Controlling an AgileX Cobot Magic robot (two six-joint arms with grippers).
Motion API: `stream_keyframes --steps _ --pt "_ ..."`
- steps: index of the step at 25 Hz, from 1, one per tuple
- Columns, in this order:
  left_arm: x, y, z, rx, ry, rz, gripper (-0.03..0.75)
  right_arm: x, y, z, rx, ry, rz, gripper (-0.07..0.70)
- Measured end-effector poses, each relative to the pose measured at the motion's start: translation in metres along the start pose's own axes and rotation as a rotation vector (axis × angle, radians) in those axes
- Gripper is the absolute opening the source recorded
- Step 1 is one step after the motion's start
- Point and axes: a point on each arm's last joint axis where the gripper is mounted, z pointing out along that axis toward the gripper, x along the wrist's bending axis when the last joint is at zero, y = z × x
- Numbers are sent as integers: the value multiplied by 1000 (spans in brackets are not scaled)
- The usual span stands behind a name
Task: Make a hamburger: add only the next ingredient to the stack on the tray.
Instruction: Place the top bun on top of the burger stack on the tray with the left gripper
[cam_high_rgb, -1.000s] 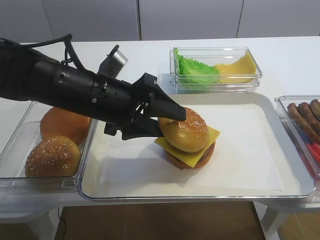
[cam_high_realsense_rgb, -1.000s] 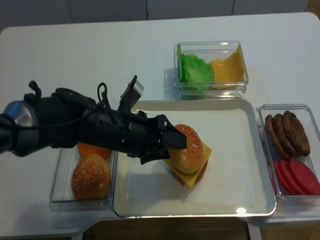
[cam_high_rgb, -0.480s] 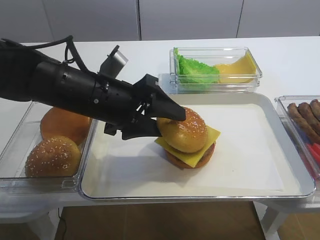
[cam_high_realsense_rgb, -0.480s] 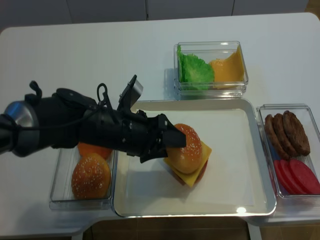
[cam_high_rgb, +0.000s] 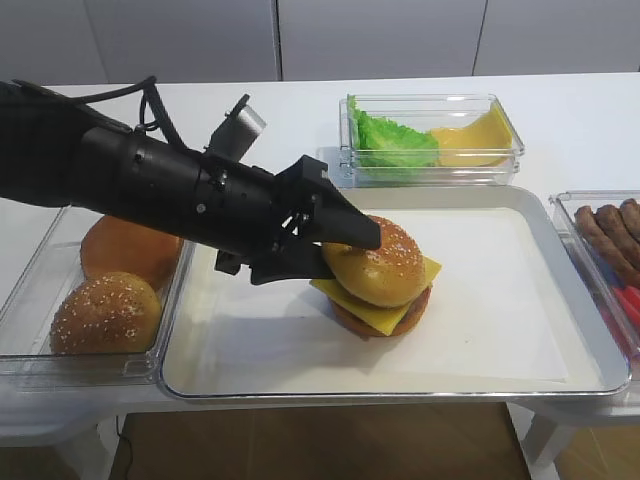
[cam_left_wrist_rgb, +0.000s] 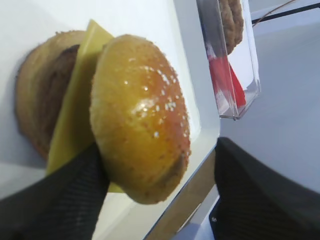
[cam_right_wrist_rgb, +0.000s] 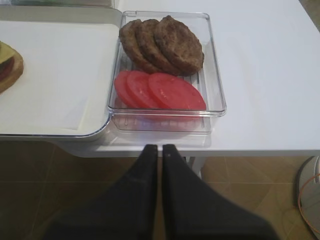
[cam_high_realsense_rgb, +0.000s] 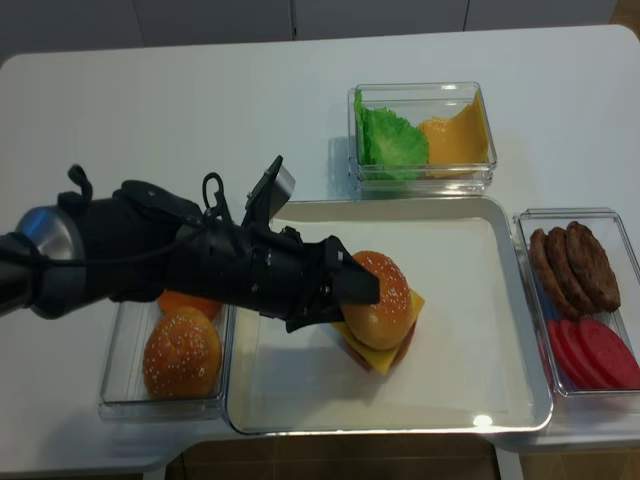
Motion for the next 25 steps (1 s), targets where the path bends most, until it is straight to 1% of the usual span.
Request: stream_keyframes --steps 1,3,5,8,13,19,25 --pt "0 0 0 0 0 14 496 0 0 0 0 0 0 20" --pt "0 0 0 0 0 29 531 0 0 0 0 0 0 20" --pt "0 0 0 -3 3 33 572 0 0 0 0 0 0 20" --pt "1 1 0 -5 3 35 599 0 0 0 0 0 0 20" --pt "5 5 -5 -24 12 28 606 0 0 0 0 0 0 20" --pt "5 5 -5 -30 18 45 607 0 0 0 0 0 0 20" --pt "5 5 -5 -30 18 47 607 0 0 0 0 0 -1 20"
